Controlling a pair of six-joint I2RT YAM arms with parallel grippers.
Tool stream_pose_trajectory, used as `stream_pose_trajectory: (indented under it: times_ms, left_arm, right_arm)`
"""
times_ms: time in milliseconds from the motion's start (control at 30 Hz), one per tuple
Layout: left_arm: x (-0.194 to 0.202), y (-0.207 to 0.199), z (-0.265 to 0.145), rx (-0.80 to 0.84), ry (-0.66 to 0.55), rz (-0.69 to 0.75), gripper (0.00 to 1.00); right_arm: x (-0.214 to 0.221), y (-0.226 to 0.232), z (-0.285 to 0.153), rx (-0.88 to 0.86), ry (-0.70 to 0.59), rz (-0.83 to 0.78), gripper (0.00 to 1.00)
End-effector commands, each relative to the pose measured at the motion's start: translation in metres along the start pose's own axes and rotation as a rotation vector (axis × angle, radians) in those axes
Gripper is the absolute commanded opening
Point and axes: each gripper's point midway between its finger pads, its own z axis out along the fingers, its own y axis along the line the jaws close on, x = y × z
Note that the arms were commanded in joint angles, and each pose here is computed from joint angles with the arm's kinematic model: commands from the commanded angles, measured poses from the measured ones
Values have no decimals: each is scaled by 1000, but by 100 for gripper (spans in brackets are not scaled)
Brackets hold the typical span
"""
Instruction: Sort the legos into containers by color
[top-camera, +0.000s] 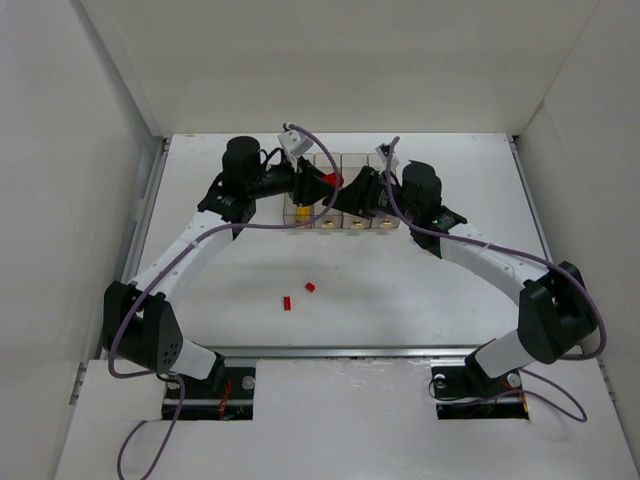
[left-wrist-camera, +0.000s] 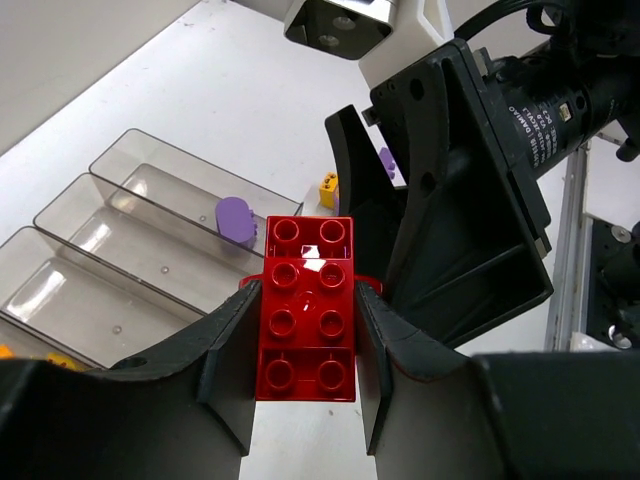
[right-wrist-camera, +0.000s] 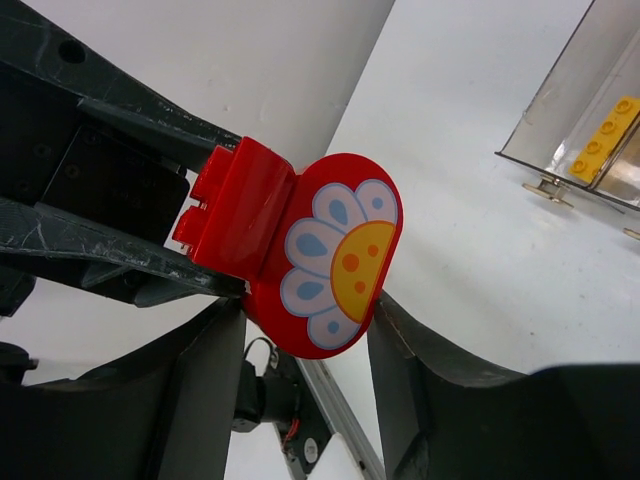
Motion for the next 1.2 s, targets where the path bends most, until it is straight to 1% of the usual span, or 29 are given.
stream_pose_trajectory:
  times_ms: [0,167,300,333,367,433,500,600,633,667,700,800,867,900,967,1000,1067,1100,1133,1167]
  left_arm:
    - [-68,-31,-17,64,-161,126,0]
    - [-77,-36,-18,73,-185,74,0]
    - [-86,-38,-19,78,-207,73,0]
    - [-88,-35,-22,69,-213,54,0]
    - [-90,-35,-22,71,-220,51,0]
    - [-97,-37,-27,75,-232,67,0]
    - [-96,-37,-27,74,-226,69,0]
    - [-86,-35,-26,67,-192,58,0]
    - [-86,-31,-28,56,-194,74,0]
    - [-80,-28,-27,44,-180,56,0]
    - [-78,-25,-27,32,-174,60,0]
    - [-75,-16,-30,2,-162,61,0]
    - [-67,-9,-30,-28,-145,70,0]
    - [-56,-5,-30,-47,-115,59,0]
    - [-46,12,-31,-132,-88,65,0]
    - [-40,21,-30,-165,-68,84,0]
    - [-33,36,-34,-247,-40,95,0]
    - [-33,40,-35,-272,-38,108,0]
    - [-27,45,-36,-298,-27,99,0]
    - [-26,53,-41,-356,-30,100,0]
  right_arm:
    - [-1,-48,-7,175,-63,30,0]
    - [6,-64,-12,226,-41,25,0]
    - [5,-75,-15,285,-47,17,0]
    - [4,-75,-17,299,-53,9,0]
    - [7,-82,-19,330,-48,18,0]
    - [2,-81,-21,338,-66,3,0]
    - [1,-83,-22,338,-65,-4,0]
    - [-6,-71,-22,301,-64,-56,0]
    - [-12,-61,-23,278,-74,-66,0]
    - [-12,-61,-23,278,-72,-80,0]
    - [-17,-51,-27,261,-90,-91,0]
    - [-21,-52,-35,297,-107,-110,0]
    - [-27,-63,-46,345,-116,-109,0]
    - [-28,-63,-49,357,-123,-125,0]
    - [-36,-68,-57,410,-135,-147,0]
    - [-46,-63,-59,424,-152,-173,0]
    - [-49,-80,-62,532,-127,-225,0]
    - [-63,-65,-55,518,-138,-263,0]
    - [-69,-65,-50,523,-127,-290,0]
    - [-75,-64,-33,525,-91,-332,0]
